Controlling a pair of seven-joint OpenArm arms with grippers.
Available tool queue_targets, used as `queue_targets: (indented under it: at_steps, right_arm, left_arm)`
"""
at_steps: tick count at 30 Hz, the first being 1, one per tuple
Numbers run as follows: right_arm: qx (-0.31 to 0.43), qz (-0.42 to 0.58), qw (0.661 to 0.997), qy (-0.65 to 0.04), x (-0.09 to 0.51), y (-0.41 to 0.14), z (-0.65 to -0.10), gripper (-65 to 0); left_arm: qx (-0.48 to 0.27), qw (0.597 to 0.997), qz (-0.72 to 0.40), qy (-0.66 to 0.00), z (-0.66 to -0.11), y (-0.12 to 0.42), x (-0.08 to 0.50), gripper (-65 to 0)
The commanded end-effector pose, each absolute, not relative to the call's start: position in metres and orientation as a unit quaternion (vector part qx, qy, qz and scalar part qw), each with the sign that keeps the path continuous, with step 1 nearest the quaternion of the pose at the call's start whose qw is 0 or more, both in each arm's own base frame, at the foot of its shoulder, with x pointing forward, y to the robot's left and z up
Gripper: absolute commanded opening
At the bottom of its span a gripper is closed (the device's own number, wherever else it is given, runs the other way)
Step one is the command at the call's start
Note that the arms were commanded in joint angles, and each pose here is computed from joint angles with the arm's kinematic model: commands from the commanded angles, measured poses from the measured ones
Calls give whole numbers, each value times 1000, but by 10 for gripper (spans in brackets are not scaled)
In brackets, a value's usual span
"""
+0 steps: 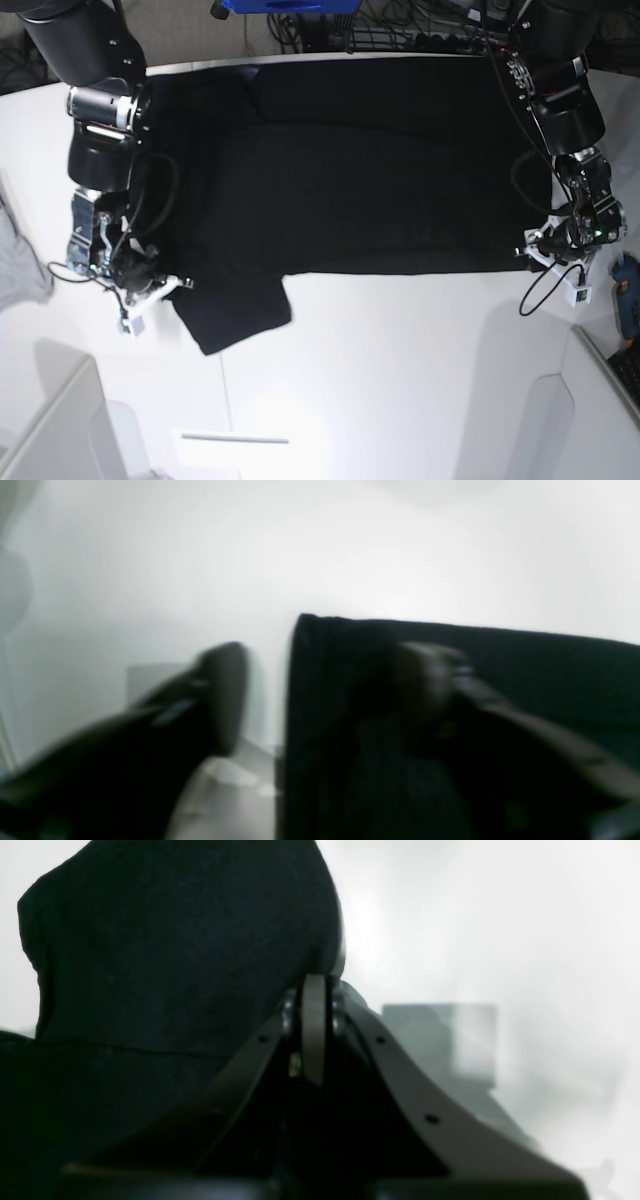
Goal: Fold the T-shirt properly
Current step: 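Lift the hem with both grippers and fold it over onto the collar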
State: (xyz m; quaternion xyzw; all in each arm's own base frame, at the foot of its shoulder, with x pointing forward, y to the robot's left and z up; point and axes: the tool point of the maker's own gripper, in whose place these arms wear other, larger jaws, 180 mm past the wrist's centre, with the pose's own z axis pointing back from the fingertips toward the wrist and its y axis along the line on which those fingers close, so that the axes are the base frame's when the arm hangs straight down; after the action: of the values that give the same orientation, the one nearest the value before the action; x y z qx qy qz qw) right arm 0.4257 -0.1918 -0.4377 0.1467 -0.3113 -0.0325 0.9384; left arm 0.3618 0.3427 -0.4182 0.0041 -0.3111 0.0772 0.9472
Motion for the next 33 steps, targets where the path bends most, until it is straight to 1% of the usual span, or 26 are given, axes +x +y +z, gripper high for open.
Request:
queue_targets:
  at_steps: [1, 4, 6, 17, 24, 27, 31, 33]
  right_arm:
    - [144, -26, 933, -330, 438, -196, -422, -650]
    - [143, -26, 932, -331, 439, -196, -422, -650]
    - [143, -28, 928, -342, 442, -197, -419, -650]
    - [144, -33, 922, -359, 447, -198, -415, -650]
    - [126, -16, 908, -399, 453, -204, -388, -650]
    - [119, -9, 908, -400, 448, -206, -385, -650]
    - [109, 1, 907, -406, 441, -208, -379, -650]
    - [104, 6, 907, -408, 437, -208, -377, -650]
  left_arm:
    - [6, 948, 77, -307, -414, 346, 363, -385]
    - [5, 949, 79, -306, -416, 346, 363, -555]
    - [4, 948, 79, -307, -415, 346, 364, -650]
    - [0, 946, 76, -315, -410, 344, 368, -650]
    - [17, 935, 62, -350, -382, 347, 379, -650]
    - [18, 940, 61, -334, -381, 347, 374, -650]
    - [-32, 931, 69, -356, -368, 331, 375, -650]
    - [-43, 927, 66, -366, -357, 331, 373, -650]
